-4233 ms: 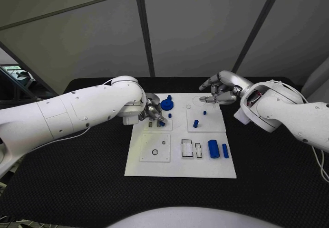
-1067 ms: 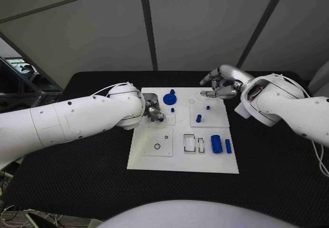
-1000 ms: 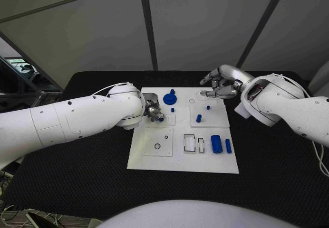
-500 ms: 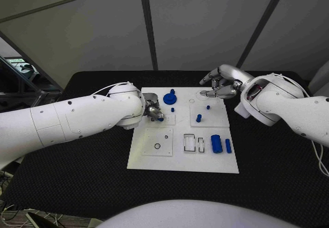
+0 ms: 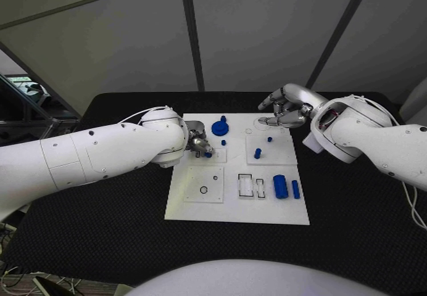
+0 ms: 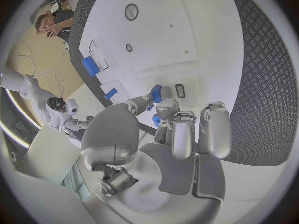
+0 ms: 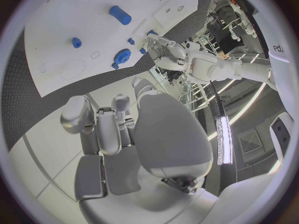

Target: Assemble the parts on the task board

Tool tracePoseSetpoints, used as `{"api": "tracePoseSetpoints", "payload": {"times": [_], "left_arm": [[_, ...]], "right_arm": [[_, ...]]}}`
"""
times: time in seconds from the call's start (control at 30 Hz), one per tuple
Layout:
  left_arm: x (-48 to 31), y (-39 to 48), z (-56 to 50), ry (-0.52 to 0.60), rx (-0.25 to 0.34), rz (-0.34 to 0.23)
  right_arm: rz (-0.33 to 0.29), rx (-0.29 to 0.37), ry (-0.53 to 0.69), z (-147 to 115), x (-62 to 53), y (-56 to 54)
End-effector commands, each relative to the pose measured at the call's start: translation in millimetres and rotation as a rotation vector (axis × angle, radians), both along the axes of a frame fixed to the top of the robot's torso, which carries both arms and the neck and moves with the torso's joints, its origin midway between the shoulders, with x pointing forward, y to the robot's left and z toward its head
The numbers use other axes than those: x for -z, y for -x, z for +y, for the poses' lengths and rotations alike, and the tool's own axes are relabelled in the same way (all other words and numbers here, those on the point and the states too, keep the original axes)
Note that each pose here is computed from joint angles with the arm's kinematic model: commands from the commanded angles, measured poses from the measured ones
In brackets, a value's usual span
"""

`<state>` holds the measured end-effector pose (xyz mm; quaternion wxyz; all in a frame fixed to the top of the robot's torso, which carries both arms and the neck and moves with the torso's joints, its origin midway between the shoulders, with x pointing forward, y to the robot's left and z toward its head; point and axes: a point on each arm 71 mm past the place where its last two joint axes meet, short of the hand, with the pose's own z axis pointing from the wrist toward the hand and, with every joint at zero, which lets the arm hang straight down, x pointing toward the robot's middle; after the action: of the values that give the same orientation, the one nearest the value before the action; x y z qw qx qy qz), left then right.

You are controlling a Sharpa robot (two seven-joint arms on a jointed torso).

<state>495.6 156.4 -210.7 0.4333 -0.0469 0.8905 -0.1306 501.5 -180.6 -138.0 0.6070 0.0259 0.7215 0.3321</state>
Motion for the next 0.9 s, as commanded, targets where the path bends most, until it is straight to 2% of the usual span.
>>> {"api": "tracePoseSetpoints", "payload": {"times": [0.03,0.9], "left_arm": [[3.6,1.0,0.6,-0.015,0.009,0.019],[3.6,-1.8,4.2,-0.008,-0.005,0.008]], "right_arm": [[-0.006,-0.012,0.002,1.2,-1.0,-0.2],[0.003,-0.016,0.009,1.1,0.6,-1.8]]}}
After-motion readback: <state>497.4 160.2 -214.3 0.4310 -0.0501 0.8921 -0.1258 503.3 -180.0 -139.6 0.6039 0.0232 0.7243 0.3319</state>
